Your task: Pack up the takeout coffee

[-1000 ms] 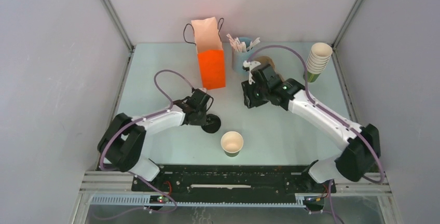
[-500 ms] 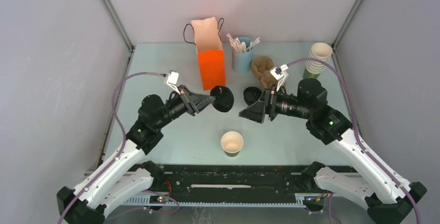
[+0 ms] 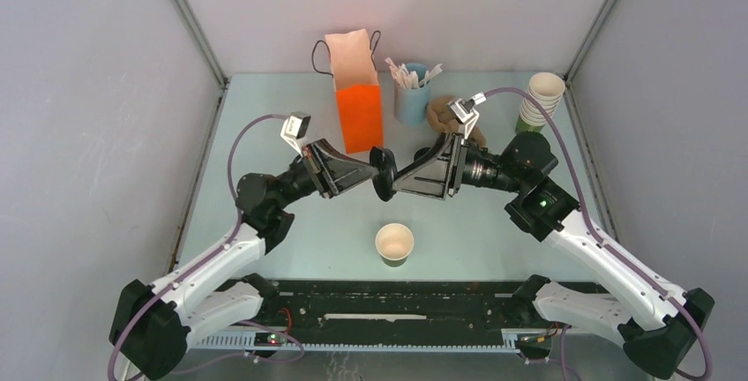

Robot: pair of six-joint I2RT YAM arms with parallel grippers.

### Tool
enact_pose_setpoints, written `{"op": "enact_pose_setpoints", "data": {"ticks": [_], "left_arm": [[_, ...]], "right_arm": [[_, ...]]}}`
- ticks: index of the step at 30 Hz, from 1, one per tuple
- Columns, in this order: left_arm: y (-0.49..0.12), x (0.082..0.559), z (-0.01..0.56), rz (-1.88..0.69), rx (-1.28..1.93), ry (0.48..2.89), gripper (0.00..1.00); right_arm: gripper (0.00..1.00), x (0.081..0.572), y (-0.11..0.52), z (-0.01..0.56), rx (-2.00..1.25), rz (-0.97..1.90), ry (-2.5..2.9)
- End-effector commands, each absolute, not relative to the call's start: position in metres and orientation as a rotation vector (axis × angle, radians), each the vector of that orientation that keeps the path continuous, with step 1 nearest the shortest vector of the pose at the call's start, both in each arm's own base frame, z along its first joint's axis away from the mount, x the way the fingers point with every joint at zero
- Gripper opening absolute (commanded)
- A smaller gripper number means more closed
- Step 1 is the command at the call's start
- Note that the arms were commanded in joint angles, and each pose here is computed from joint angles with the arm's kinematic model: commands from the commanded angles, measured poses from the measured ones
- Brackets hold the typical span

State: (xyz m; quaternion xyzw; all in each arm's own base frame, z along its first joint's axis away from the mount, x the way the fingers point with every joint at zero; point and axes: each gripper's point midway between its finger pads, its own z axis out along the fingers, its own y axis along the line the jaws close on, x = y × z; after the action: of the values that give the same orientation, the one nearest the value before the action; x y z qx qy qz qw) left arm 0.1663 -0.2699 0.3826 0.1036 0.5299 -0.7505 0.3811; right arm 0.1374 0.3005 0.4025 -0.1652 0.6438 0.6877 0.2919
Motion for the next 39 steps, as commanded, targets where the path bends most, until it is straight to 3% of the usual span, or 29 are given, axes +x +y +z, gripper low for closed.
{"op": "enact_pose_setpoints", "data": {"ticks": [1, 28, 39], "left_arm": [[-0.263, 0.133, 0.406, -2.015, 0.403, 1.218, 0.00], [-0.265, 0.135, 0.404, -2.045, 0.398, 1.212, 0.00], [-0.267, 0.138, 0.400, -2.038, 0.394, 1.231, 0.00]], "right_arm": [[0.96, 0.125, 0.306, 0.429, -0.436, 1.958, 1.627], [1.00, 0.106, 0.321, 0.441, -0.463, 2.069, 1.584], [0.96, 0.107, 0.324, 0.438, -0.463, 2.067, 1.594]]}}
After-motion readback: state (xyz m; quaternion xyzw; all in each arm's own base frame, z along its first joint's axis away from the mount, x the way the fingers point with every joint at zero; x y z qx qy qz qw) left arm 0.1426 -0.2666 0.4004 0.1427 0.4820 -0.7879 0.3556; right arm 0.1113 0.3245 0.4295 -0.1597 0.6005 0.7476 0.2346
